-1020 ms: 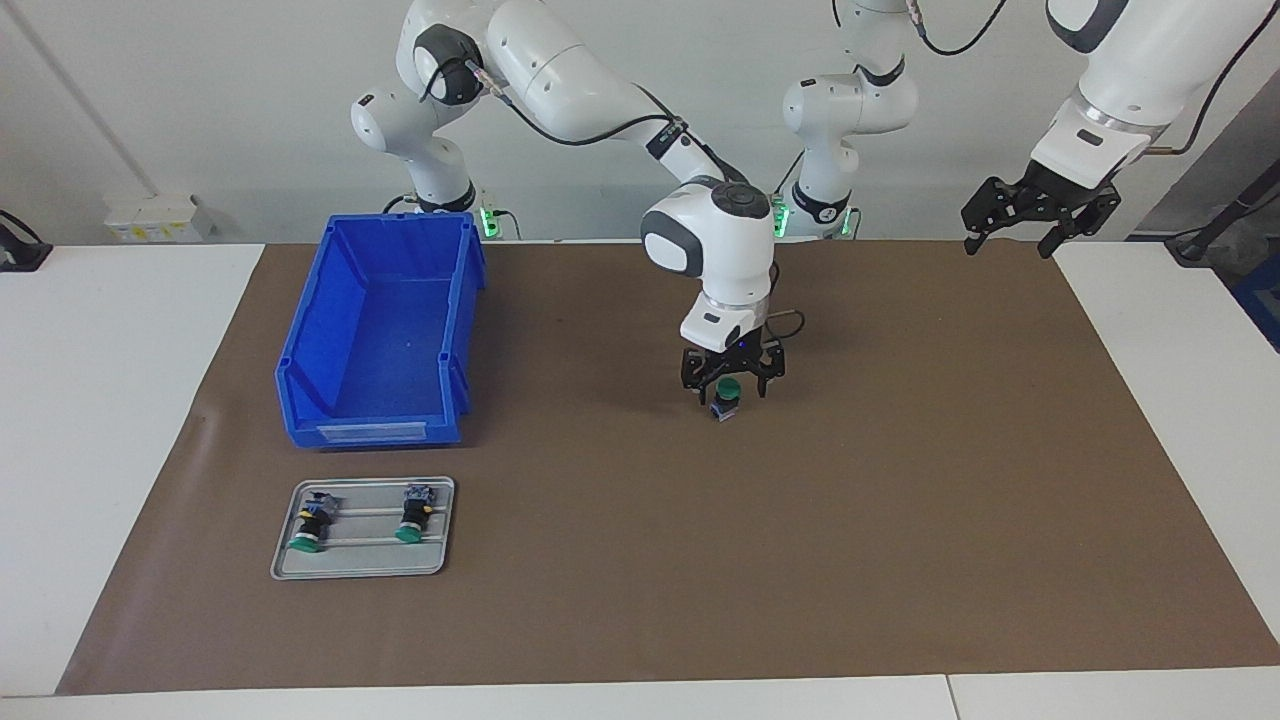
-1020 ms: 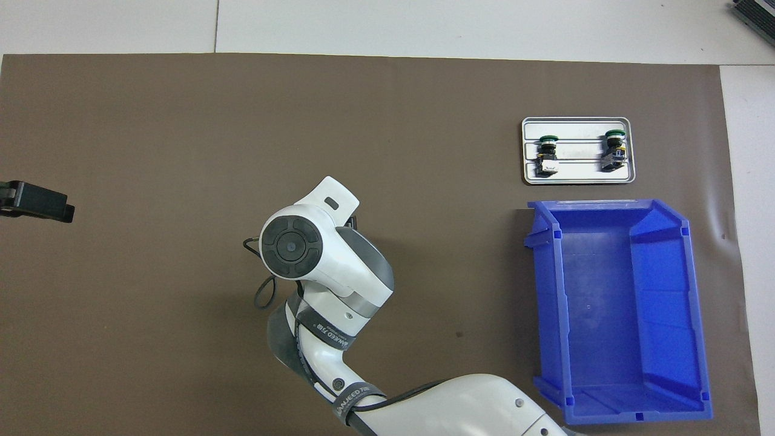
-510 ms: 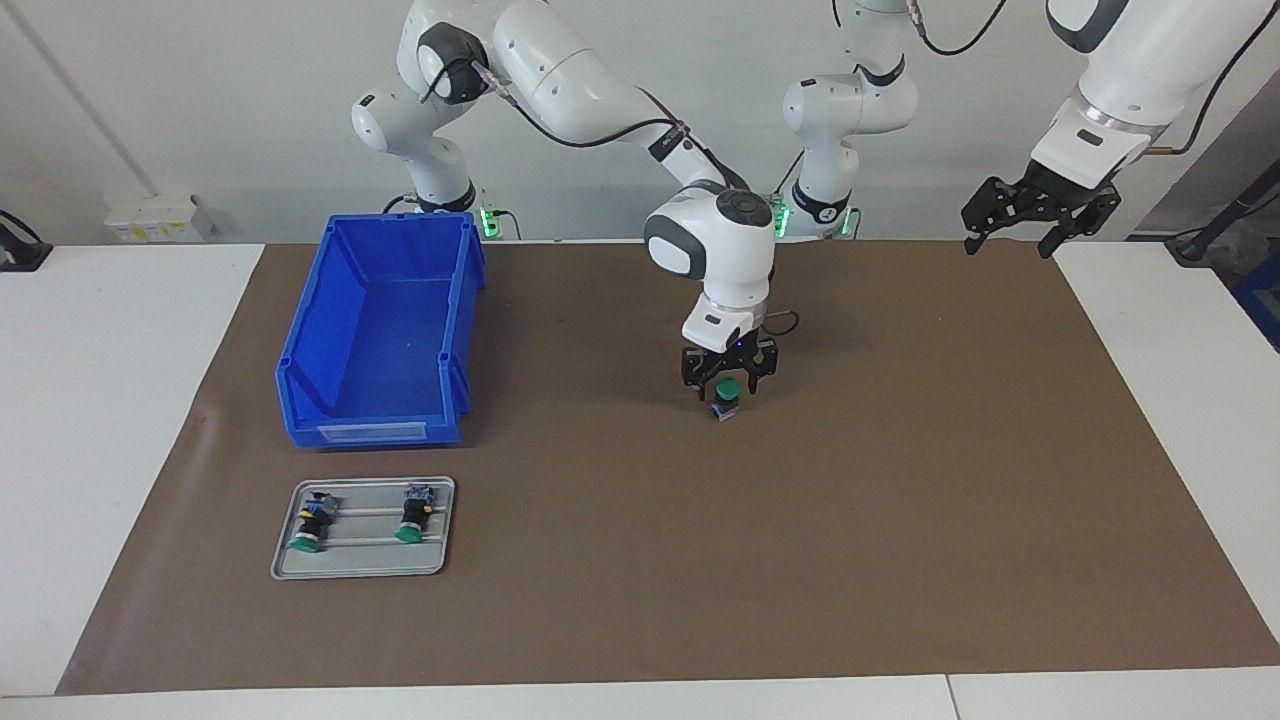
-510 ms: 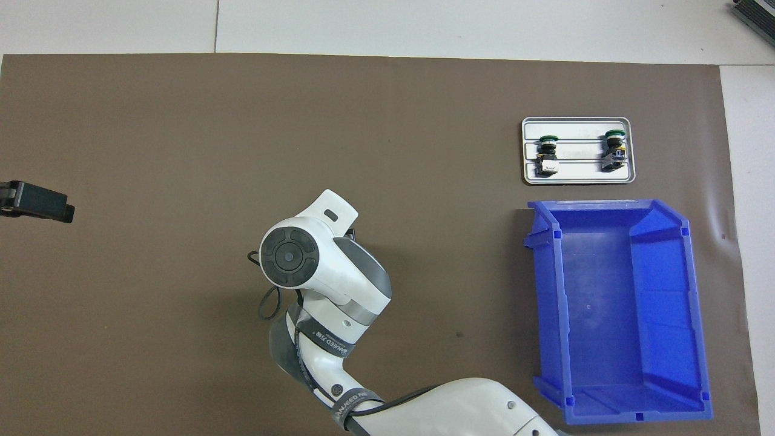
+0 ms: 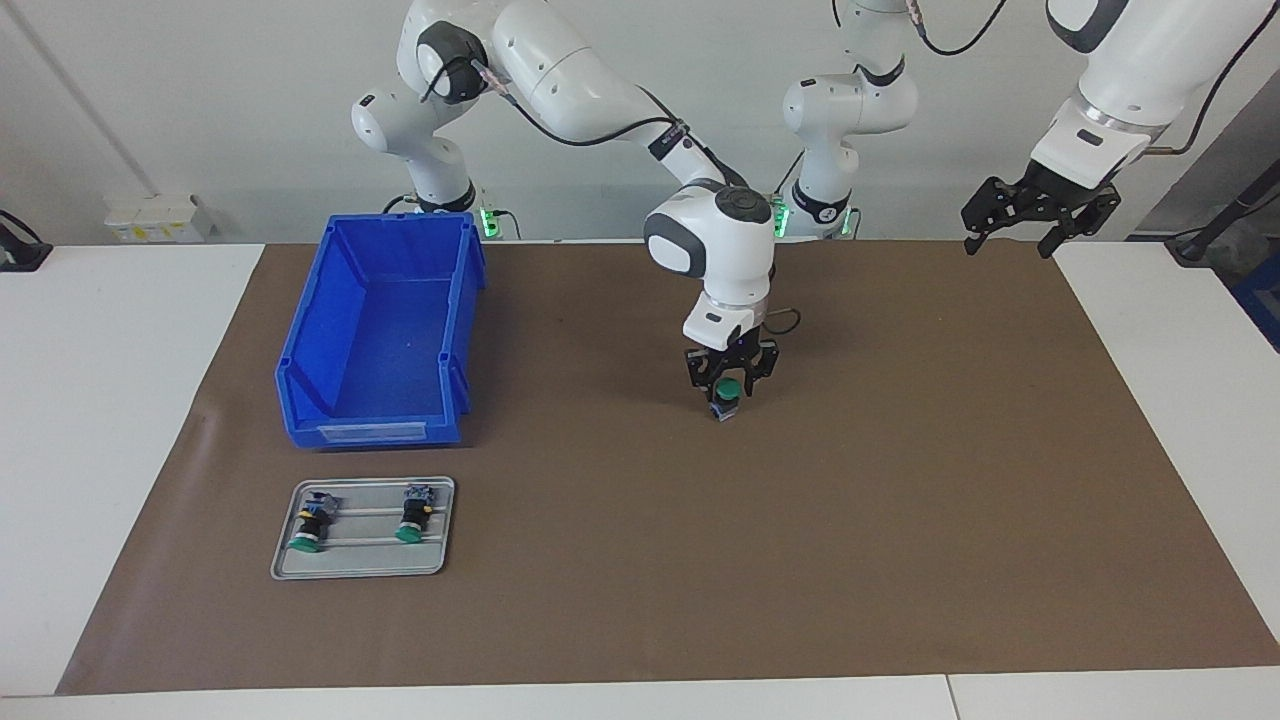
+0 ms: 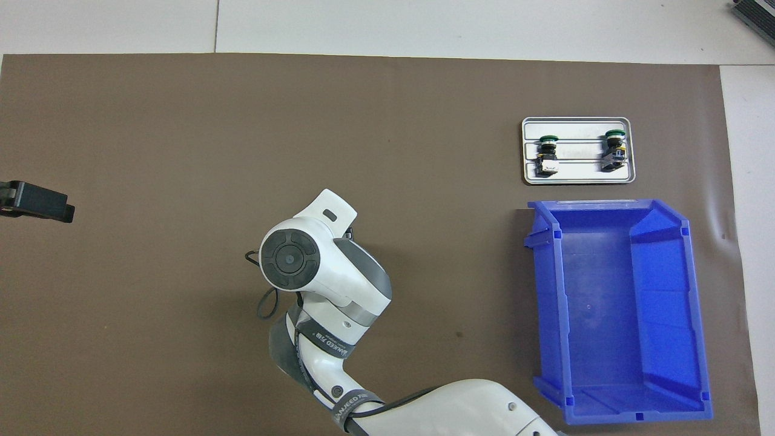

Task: Place and press button with both arms
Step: 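Grasp the upright green-capped part with the right gripper, then carry the part with the right gripper over the blue bin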

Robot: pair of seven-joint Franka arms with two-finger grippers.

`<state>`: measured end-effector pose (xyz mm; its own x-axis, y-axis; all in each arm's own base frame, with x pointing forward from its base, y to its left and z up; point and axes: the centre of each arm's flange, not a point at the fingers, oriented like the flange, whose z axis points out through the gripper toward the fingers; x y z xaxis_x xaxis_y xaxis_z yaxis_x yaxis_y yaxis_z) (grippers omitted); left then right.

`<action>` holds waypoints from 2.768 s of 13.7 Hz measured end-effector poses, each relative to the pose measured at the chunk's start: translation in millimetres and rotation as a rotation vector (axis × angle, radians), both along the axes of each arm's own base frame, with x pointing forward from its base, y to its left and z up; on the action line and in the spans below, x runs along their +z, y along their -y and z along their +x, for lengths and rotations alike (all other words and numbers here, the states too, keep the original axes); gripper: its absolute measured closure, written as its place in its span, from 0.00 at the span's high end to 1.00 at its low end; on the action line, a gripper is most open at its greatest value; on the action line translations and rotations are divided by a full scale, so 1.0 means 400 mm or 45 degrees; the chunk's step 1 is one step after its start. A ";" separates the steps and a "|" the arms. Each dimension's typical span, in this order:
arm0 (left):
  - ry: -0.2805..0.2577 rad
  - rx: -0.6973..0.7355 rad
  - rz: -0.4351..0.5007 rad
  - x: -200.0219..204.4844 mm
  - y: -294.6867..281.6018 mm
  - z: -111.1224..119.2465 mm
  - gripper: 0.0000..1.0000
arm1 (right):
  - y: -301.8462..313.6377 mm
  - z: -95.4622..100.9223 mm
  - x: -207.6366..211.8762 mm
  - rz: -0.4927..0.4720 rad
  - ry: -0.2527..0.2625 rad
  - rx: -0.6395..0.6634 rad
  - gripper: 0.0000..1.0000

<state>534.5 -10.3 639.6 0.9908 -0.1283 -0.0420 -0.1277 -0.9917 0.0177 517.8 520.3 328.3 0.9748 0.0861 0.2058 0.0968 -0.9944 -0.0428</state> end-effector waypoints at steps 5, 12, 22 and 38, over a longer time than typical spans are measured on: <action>0.000 0.000 0.000 0.000 0.000 0.000 1.00 | 0.002 -0.003 -0.008 -0.006 -0.004 0.002 0.60; 0.000 0.000 0.000 0.000 0.000 0.000 1.00 | 0.024 0.015 0.005 -0.021 0.022 -0.006 0.42; 0.000 0.000 0.000 0.000 0.000 0.000 1.00 | 0.724 0.258 0.511 -0.087 0.100 -0.172 0.42; 0.000 0.000 0.000 0.000 0.000 0.000 1.00 | 1.287 -0.040 0.226 -0.101 -0.159 -0.031 0.42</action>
<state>534.5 -10.3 639.6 0.9908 -0.1283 -0.0421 -0.1276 -0.9917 0.0177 501.8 5.4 418.9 0.9944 0.0735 0.0763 0.0718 -0.9971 0.0256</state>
